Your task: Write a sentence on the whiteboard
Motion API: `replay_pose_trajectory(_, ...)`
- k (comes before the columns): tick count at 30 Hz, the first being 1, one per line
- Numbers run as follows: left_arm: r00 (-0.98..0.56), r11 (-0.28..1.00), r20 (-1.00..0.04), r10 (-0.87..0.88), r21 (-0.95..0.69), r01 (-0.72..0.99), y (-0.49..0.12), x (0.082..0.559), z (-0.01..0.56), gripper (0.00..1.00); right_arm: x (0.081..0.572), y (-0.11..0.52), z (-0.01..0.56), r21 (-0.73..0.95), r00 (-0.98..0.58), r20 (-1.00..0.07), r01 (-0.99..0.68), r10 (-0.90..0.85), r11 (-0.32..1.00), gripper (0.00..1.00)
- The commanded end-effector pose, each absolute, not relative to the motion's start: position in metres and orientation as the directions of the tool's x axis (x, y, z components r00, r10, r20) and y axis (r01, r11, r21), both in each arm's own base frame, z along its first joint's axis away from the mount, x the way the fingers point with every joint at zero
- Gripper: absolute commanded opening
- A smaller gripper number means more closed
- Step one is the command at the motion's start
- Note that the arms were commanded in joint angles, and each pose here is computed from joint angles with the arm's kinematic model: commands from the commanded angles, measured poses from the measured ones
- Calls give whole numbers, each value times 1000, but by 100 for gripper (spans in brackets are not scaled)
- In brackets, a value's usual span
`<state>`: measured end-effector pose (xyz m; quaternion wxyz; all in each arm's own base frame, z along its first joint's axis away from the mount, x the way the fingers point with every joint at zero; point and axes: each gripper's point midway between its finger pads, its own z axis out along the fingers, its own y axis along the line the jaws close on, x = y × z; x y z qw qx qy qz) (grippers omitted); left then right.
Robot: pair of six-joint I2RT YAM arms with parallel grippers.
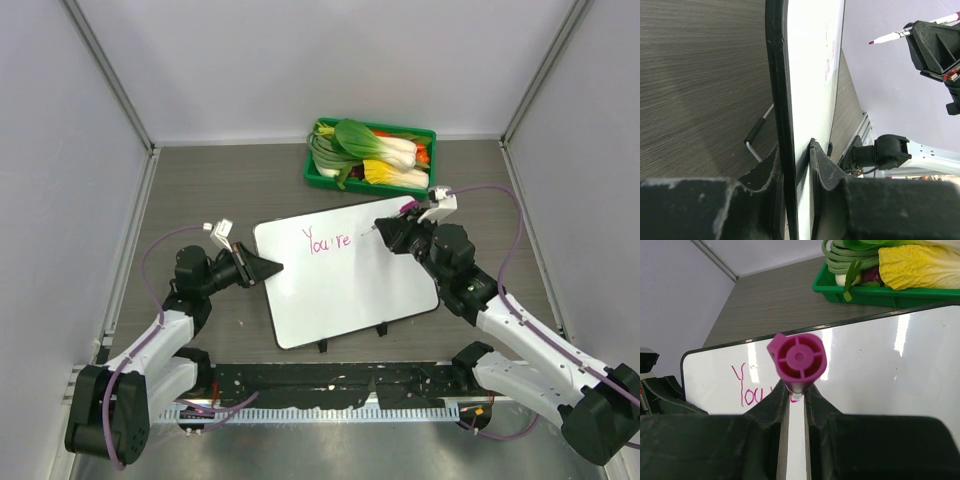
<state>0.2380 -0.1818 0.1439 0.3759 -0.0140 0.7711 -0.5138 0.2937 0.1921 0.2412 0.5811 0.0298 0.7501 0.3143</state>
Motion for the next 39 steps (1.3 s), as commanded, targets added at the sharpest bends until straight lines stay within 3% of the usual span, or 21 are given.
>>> replay_pose_trajectory(1, -660, 650, -663, -354, -682, 335, -159, 251, 107, 0, 291, 186, 258, 522, -281, -849, -329, 447, 787, 1)
replay_pose_trajectory(39, -664, 648, -660, -352, -684, 335, -160, 250, 106, 0, 295, 176, 246, 505, -301, -855, -305, 421, 807, 1)
